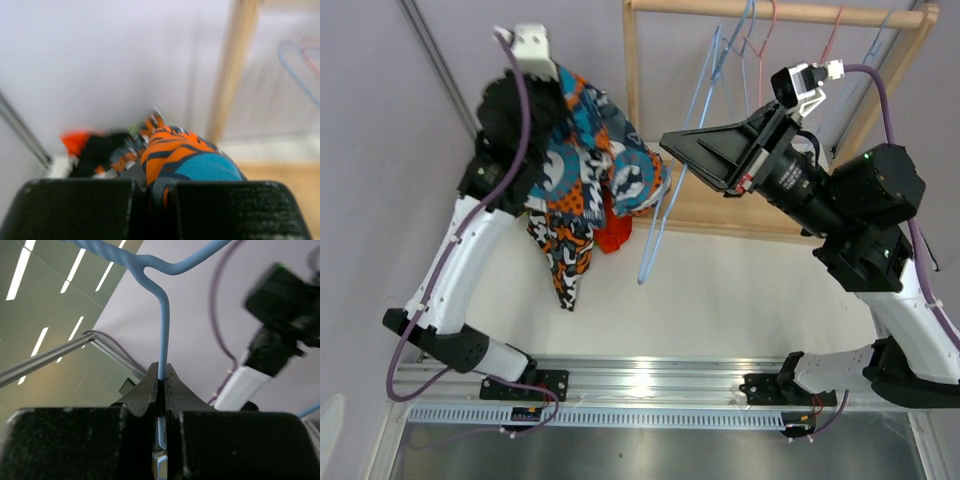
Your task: Remove the shorts from the hanger
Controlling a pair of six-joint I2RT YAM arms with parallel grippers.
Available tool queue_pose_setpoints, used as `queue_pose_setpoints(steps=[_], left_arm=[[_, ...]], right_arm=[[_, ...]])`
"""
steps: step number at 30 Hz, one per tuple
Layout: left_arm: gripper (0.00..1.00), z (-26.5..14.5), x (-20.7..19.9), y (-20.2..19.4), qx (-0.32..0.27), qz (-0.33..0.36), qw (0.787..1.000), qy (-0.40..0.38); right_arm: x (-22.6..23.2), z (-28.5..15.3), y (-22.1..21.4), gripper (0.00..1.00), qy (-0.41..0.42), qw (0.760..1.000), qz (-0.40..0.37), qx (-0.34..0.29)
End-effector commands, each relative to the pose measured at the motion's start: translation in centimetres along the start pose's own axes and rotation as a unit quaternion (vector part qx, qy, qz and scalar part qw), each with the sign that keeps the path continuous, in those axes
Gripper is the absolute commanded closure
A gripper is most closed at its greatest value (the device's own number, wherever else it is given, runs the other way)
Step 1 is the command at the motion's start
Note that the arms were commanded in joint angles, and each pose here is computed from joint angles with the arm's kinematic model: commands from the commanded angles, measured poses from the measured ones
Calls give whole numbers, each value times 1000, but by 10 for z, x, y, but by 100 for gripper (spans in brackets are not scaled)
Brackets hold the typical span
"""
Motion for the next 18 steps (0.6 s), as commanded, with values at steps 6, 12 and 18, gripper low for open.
queue_pose_setpoints(steps=[6, 12, 18], left_arm=[[100, 65, 76, 84, -81, 21, 992, 96], [99, 144, 98, 35, -75, -4, 993, 95], [14, 212, 101, -85, 15, 9, 995, 100]], right_arm=[[-47, 16, 21, 100, -32, 999, -27, 19], [-96, 10, 50, 100, -80, 996, -33, 24], [-147, -2, 79, 100, -103, 994, -28, 16]])
Point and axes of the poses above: each gripper's point midway between its finger pads, its own z axis out along the fingers, its own x axis along the line the jaws close on, y = z × x, the point moved 4 cm from there along -z, back along the fingers, and after that the axes turned 2 degrees about -z, right-handed, at the moved point
